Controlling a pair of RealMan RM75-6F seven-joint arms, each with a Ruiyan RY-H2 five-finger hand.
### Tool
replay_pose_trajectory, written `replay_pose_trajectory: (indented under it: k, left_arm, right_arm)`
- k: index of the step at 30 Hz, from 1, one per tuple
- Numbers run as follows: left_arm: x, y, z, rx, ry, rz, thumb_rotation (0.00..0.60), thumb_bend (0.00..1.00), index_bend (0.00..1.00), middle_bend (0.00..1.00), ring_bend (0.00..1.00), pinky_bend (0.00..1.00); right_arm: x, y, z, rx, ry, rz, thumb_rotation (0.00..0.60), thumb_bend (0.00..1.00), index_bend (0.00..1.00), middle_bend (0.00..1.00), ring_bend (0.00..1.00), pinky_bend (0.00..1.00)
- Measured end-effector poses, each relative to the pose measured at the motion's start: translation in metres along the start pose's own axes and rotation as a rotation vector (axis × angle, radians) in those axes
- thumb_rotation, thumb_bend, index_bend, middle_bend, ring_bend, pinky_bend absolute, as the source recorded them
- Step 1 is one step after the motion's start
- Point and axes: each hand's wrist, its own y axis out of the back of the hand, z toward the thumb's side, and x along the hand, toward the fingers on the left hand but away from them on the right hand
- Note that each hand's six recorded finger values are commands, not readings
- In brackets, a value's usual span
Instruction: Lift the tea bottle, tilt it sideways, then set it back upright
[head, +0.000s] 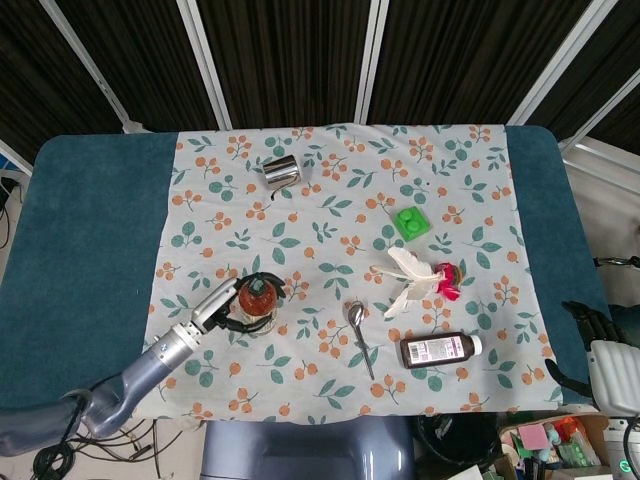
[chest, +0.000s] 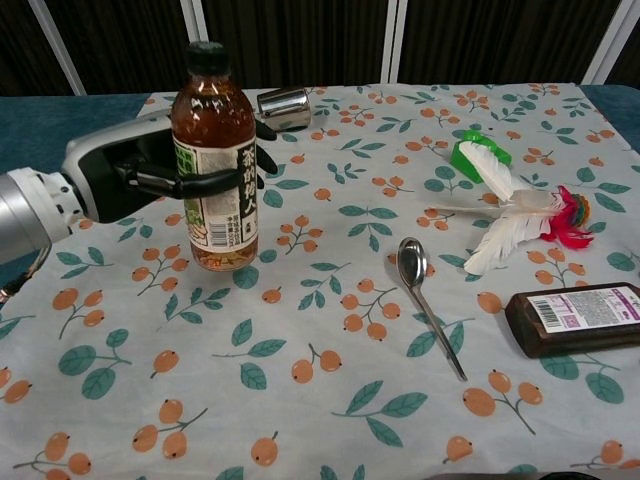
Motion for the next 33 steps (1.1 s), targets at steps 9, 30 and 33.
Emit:
replay_pose_trajectory:
  k: [9, 30, 33]
  left_arm:
    - [0.013, -0.005, -0.026, 0.149, 0.016, 0.065, 0.6, 0.57, 0.3, 0.33, 0.29, 0.45]
    - [-0.008, 0.005, -0.05, 0.126, 0.03, 0.045, 0.6, 0.29, 0.11, 0.12, 0.05, 0.26]
    - [-0.015, 0.013, -0.054, 0.151, 0.045, 0.042, 0.6, 0.23, 0.05, 0.09, 0.02, 0.24]
  right_arm:
    - [-0.001, 0.001, -0.001, -0.003, -0.002, -0.001, 0.6, 0.16, 0.15, 0.13, 0.14, 0.19]
    - [-0.001, 0.001, 0.0, -0.005, 0.001, -0.003, 0.6, 0.16, 0.15, 0.13, 0.14, 0.19]
    - [-0.001, 0.001, 0.0, -0.007, 0.001, -0.002, 0.6, 0.16, 0.15, 0.13, 0.14, 0.19]
